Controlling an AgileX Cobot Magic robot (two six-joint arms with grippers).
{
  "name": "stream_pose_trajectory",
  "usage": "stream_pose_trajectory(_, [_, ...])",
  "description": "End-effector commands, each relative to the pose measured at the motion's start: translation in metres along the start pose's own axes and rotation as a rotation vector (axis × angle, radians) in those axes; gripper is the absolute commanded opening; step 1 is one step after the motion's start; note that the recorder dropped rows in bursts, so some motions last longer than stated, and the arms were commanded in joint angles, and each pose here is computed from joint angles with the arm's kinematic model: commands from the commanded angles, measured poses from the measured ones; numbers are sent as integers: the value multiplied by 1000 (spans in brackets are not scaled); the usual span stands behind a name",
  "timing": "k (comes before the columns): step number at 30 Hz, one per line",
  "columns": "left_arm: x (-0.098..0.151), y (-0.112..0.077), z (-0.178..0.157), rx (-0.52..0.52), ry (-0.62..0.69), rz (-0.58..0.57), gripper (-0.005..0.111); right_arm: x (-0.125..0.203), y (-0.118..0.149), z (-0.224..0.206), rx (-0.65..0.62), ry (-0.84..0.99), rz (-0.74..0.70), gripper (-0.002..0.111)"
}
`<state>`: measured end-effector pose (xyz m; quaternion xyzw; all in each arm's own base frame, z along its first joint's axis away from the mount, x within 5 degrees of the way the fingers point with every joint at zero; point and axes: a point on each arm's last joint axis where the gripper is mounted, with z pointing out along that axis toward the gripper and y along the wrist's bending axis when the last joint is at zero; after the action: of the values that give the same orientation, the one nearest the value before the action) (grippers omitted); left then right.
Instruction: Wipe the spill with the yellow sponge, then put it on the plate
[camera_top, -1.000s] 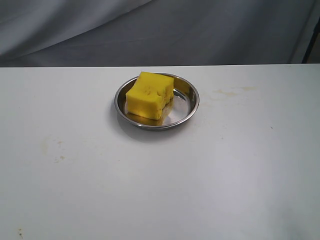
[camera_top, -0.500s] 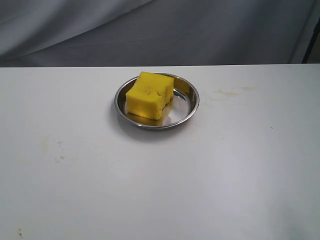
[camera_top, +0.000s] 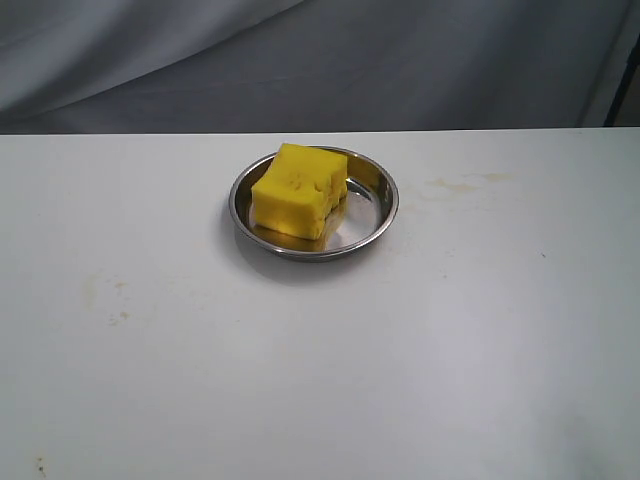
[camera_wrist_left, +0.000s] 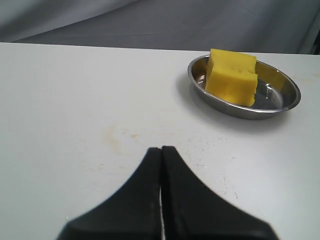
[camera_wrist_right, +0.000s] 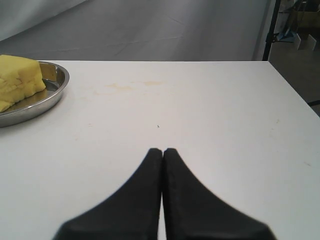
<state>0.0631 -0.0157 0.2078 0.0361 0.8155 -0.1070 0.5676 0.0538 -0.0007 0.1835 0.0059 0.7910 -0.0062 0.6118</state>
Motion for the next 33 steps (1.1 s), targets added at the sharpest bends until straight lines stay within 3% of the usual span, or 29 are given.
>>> stream_pose_trajectory(1, [8, 2, 4, -11, -22, 16, 0, 1, 0, 0, -2, -5, -2, 0])
stream_pose_trajectory(5, [17, 5, 7, -24, 3, 45, 0, 1, 0, 0, -2, -5, -2, 0])
stream_pose_trajectory(33, [17, 7, 7, -51, 7, 136, 0, 1, 0, 0, -2, -5, -2, 0])
